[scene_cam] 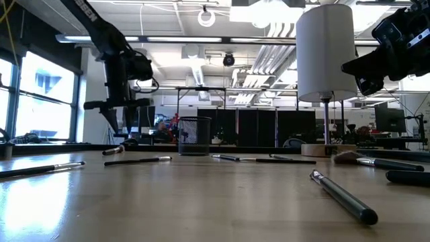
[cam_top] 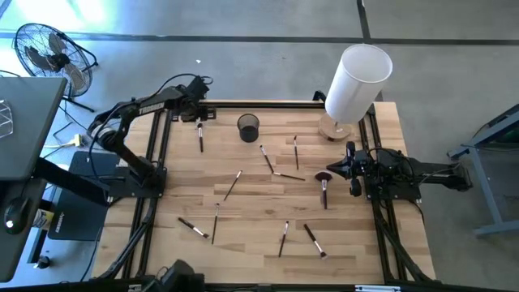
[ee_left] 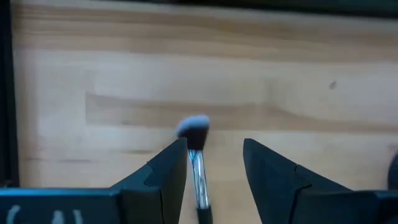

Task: Put items in baskets/containers
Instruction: Put the powder brush into the pen holder, then put the highlighter brush into the pen holder

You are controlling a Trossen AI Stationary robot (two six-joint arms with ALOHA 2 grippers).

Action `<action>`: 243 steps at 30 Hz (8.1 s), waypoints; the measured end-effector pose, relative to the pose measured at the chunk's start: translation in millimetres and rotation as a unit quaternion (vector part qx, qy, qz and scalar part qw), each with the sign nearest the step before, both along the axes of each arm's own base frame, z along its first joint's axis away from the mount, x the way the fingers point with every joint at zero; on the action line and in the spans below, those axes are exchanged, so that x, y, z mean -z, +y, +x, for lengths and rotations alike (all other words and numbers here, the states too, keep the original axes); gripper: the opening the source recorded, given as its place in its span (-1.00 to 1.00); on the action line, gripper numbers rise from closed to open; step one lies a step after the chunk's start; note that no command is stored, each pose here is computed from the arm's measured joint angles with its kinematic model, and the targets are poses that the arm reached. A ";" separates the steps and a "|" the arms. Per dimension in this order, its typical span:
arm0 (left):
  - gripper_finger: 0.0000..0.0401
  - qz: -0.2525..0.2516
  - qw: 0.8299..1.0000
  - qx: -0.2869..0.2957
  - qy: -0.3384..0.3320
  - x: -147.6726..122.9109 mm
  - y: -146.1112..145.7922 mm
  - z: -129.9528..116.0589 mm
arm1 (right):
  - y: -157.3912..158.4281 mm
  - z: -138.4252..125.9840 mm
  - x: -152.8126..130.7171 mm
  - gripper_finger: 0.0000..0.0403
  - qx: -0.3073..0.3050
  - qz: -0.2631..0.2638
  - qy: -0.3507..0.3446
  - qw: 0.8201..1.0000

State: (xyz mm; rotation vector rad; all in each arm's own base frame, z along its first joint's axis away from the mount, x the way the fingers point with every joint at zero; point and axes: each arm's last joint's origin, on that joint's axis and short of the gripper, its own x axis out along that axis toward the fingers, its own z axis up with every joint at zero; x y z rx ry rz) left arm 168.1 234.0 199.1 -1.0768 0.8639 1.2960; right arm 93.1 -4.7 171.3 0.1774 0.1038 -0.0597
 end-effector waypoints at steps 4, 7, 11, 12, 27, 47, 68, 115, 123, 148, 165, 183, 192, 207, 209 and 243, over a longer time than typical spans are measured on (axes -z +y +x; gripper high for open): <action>-0.23 -0.034 0.999 -0.018 -0.004 10.2 9.0 -6.0 | 0.0 0.0 0.1 -0.98 0.000 0.000 0.000 1.000; -0.23 -0.051 0.998 -0.028 -0.007 15.1 13.1 -10.9 | 0.0 0.0 0.0 -0.98 0.000 0.000 0.000 1.000; -0.23 -0.064 0.998 -0.029 -0.002 22.3 14.9 -10.2 | 0.0 0.0 0.1 -0.98 0.000 0.000 0.000 1.000; -0.23 -0.069 0.997 -0.028 -0.002 24.4 15.1 -9.6 | 0.0 0.0 0.1 -0.98 0.000 0.000 0.000 1.000; -0.23 -0.100 0.995 -0.026 0.006 51.7 22.8 -3.3 | 0.0 0.0 0.0 -0.98 0.000 0.000 0.000 1.000; -0.96 -0.088 0.996 0.002 -0.023 33.0 3.6 13.4 | 0.0 0.0 0.1 -0.98 0.000 0.000 0.000 1.000; -0.98 0.358 0.861 0.278 -0.232 -123.8 -97.5 74.4 | 0.0 0.1 -0.3 -0.98 0.000 0.000 -0.002 1.000; -0.58 0.545 0.741 0.324 -0.222 0.9 -91.8 103.5 | 0.0 0.1 -0.4 -0.98 0.000 0.000 -0.003 1.000; -0.36 0.539 0.744 0.343 -0.196 4.5 -91.9 103.3 | 0.0 0.1 -0.4 -0.98 0.000 0.000 -0.003 1.000; -0.30 0.473 0.749 0.447 -0.125 -97.5 -192.5 121.0 | 0.0 0.1 -0.5 -0.98 0.000 0.000 -0.003 1.000; -0.89 0.307 0.777 0.522 -0.173 -91.0 -272.8 111.4 | -0.5 0.1 -0.5 -0.98 0.003 0.000 -0.003 1.000; -1.00 0.216 0.760 0.601 -0.123 -67.2 -311.0 88.3 | -0.5 0.2 -1.8 -0.98 0.008 0.067 -0.013 0.998; -1.00 0.226 0.743 0.616 -0.133 -35.3 -304.7 56.4 | 1.2 13.1 -26.9 -1.00 0.061 0.054 -0.020 0.997; -1.00 0.301 0.696 0.614 -0.218 -24.6 -275.8 -22.8 | -2.0 107.5 -103.5 -1.00 0.331 0.137 0.290 0.888; -1.00 0.313 0.687 0.616 -0.225 -28.3 -275.1 -24.8 | -4.2 115.2 -103.0 -0.99 0.380 0.193 0.332 0.842; -1.00 0.278 0.650 0.659 -0.256 -29.8 -278.5 -27.2 | -6.3 126.5 40.2 -0.04 0.431 0.427 0.520 0.601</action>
